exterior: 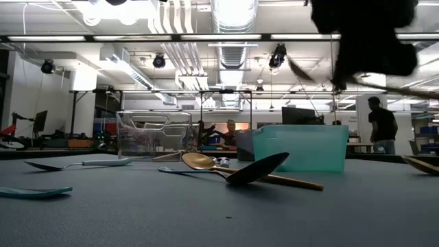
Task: Sort silverware by color (type)
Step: Put the gold spoon into the transparent bin
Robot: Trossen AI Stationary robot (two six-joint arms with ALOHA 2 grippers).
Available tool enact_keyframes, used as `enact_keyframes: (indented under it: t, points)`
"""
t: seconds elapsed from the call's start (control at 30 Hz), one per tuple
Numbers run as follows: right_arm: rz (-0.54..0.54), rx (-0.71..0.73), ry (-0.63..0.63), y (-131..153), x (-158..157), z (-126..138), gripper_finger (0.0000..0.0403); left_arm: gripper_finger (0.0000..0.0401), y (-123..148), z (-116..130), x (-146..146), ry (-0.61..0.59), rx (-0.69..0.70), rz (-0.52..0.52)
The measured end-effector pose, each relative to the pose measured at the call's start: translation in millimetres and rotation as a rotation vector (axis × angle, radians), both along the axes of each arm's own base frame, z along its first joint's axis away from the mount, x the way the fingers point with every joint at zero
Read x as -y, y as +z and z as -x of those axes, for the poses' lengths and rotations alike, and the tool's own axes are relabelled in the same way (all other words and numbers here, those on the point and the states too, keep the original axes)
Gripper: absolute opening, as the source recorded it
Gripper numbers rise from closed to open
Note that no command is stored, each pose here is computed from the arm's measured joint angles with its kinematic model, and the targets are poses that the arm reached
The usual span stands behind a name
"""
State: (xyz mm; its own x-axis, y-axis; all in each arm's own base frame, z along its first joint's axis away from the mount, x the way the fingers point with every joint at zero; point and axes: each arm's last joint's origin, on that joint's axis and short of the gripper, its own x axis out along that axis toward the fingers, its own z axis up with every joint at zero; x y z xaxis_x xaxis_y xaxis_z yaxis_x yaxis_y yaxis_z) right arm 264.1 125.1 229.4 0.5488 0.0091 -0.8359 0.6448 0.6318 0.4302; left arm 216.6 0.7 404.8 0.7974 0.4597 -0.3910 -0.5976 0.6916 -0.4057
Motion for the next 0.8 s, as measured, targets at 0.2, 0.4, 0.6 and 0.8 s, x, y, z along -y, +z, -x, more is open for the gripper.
enact_keyframes:
  t: [0.2,0.4,0.6,0.8]
  points:
    - [0.216,0.328,-0.138,42.9,14.7,5.6,0.0010,0.0170,-0.3,-8.7,1.6,-0.028,0.032,-0.046]
    - [0.367,0.455,-0.217,57.9,26.8,-1.4,0.0009,0.0170,2.5,-39.2,17.1,-0.160,0.107,-0.184]
    - [0.462,0.517,-0.236,66.1,39.7,-11.9,0.0009,0.0170,-7.9,-72.9,36.9,-0.284,0.134,-0.292]
    - [0.538,0.561,-0.240,73.8,45.4,-16.6,0.0009,0.0170,-26.5,-101.4,43.6,-0.289,0.137,-0.290]
